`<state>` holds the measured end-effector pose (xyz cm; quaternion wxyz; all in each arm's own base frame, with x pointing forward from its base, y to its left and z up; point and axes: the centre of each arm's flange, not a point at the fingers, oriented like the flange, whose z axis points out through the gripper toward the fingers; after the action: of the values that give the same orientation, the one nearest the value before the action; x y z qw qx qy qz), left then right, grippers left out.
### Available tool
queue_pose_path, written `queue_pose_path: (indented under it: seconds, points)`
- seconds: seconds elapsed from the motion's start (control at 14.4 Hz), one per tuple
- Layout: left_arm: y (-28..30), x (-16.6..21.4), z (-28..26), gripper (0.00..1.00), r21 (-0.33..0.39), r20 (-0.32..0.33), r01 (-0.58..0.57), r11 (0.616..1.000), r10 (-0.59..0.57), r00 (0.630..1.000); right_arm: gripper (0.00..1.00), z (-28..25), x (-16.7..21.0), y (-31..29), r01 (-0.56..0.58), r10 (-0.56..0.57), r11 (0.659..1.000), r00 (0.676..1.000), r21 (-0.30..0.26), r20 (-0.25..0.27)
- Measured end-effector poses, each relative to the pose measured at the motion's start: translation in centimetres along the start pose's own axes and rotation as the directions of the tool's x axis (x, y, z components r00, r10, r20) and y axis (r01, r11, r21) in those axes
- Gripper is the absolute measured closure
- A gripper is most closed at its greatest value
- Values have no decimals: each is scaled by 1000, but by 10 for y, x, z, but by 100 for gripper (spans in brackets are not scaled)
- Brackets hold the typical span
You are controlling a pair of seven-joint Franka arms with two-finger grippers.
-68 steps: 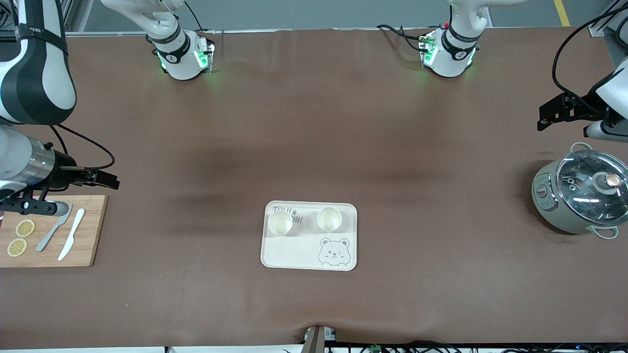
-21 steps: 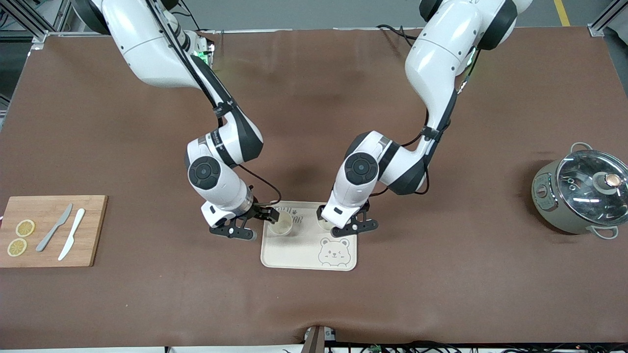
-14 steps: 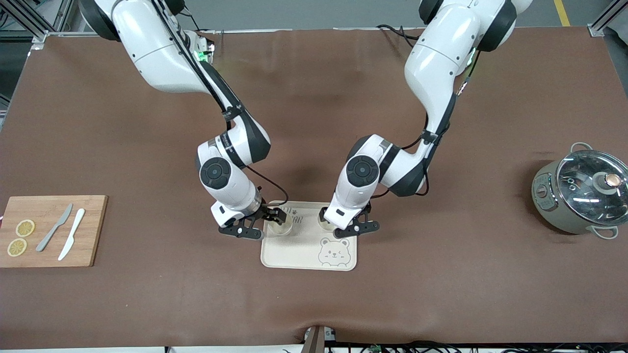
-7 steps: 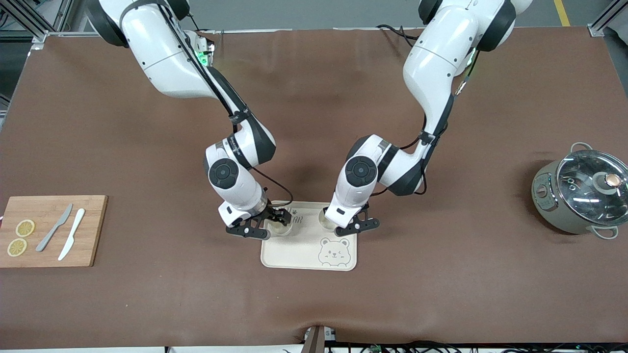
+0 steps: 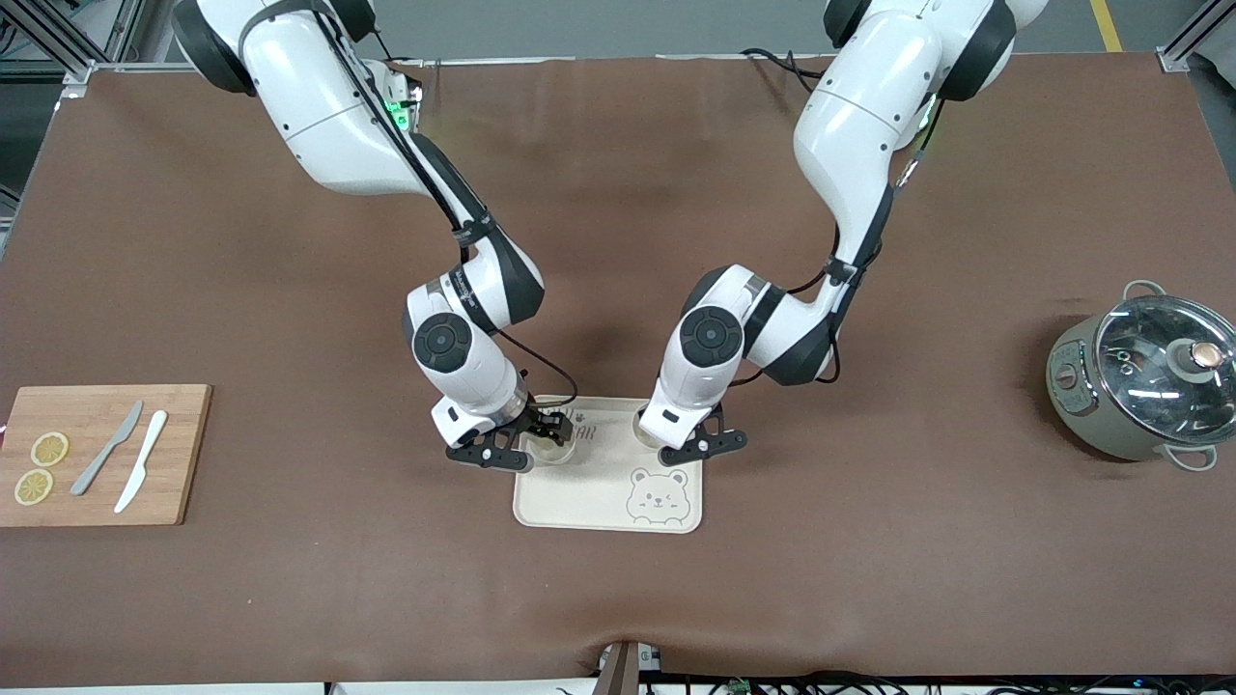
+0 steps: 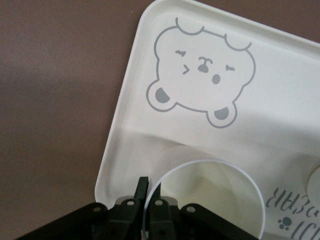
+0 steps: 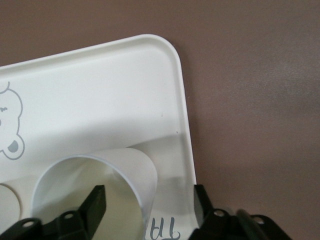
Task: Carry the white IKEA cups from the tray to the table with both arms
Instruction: 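Close the right gripper and the left gripper on the cups, then lift the cups off the tray and carry them apart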
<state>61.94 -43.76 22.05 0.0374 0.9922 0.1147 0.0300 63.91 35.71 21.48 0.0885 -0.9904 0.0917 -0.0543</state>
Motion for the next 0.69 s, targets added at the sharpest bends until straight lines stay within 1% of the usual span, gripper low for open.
queue_pose_path:
  seconds: [0.07,0.14,0.21,0.42,0.49,0.62,0.69]
  points:
    - [-4,3,-4,96,11,8,6,1000,-6,1000,37,0,1,0,-1,1,1000,1000,-1,-1]
    - [-8,7,-13,96,25,18,13,1000,-13,1000,47,0,1,1,-1,1,1000,1000,-1,-2]
    - [-14,14,-24,96,34,23,20,999,-21,1000,59,0,1,1,-1,1,1000,1000,-1,-2]
    - [-35,35,-60,96,47,29,27,999,-28,999,88,-1,2,1,-2,2,1000,1000,-1,-3]
    - [-42,38,-67,96,58,38,17,998,-19,999,95,-1,2,1,-2,2,1000,1000,-2,-3]
    - [-62,35,-71,96,75,58,-26,997,21,998,96,-1,2,2,-2,2,1000,1000,-2,-4]
    - [-75,33,-72,96,72,57,-46,996,42,997,96,-1,3,2,-3,3,1000,1000,-2,-5]
